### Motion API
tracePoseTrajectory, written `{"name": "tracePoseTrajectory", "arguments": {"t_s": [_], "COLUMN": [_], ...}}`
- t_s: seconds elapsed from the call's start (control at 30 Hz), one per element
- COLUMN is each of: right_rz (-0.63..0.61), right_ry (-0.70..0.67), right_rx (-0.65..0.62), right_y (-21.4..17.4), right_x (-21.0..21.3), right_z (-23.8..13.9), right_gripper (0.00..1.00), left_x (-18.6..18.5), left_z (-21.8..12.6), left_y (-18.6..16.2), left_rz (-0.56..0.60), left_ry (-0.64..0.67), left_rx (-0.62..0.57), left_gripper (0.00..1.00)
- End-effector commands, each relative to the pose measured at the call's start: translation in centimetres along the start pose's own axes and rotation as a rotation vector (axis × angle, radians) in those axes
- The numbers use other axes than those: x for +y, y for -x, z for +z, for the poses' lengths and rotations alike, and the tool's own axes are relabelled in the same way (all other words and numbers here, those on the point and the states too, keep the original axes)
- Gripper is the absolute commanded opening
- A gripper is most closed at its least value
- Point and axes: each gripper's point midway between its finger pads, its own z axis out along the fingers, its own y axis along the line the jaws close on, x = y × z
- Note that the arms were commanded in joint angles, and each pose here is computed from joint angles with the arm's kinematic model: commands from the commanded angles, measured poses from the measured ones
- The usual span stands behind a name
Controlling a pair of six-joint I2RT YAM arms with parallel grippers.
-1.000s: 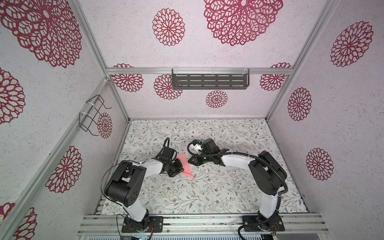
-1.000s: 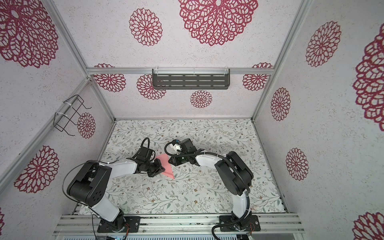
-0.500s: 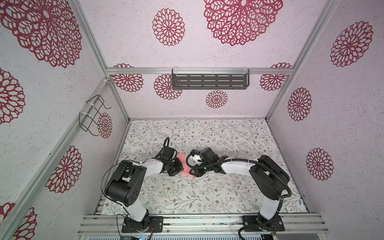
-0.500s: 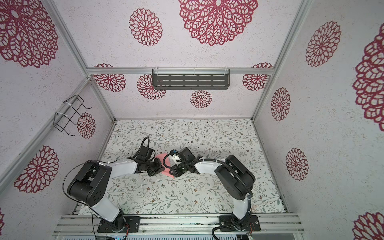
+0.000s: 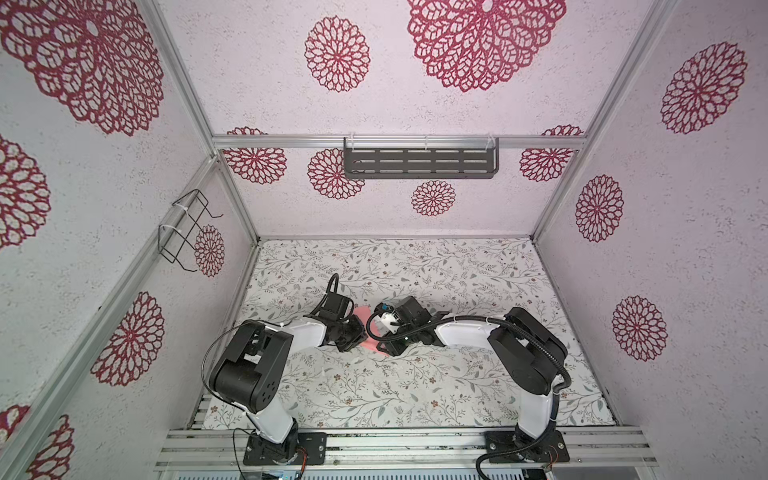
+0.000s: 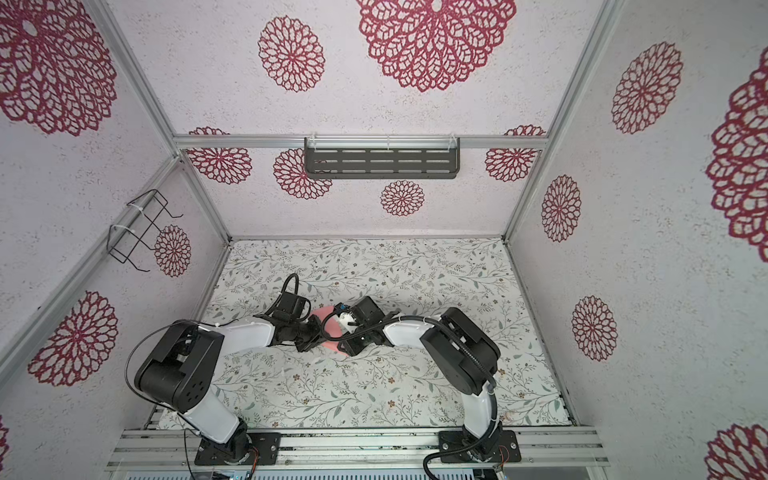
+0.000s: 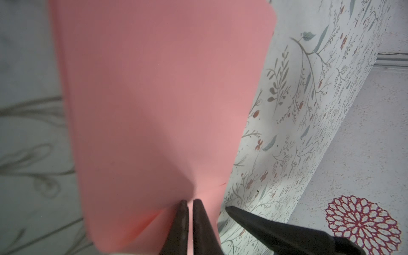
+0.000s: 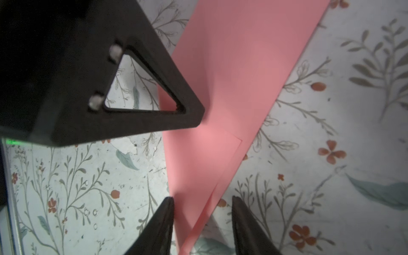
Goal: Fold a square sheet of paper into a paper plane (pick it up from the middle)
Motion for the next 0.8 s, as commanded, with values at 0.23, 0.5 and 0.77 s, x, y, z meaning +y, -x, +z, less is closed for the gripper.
{"name": "tracePoseTrajectory", "arguments": {"t_s": [0.23, 0.5, 0.77], "right_rz": [0.021, 0.032, 0.046], "right_ry": [-0.016, -0.047, -0.072], "right_rx": [0.091, 0.134, 0.163], "right_y": [-2.1, -3.4, -3.9], "right_x": [-0.6, -1.3, -1.7], "right_z": [1.2, 1.7, 2.1], "right_gripper": [0.37, 0.37, 0.36], "left_x": [-1.7, -3.6, -2.8], "left_z": [-0.3, -1.6, -2.4], "left_y": [0.8, 1.0, -0.3], "left_rz": [0.028, 0.07, 0.072], "left_ry": [-0.038, -0.091, -0.104], "left_rx": [-0.025, -0.036, -0.023], "left_gripper": [0.11, 0.12, 0.13]}}
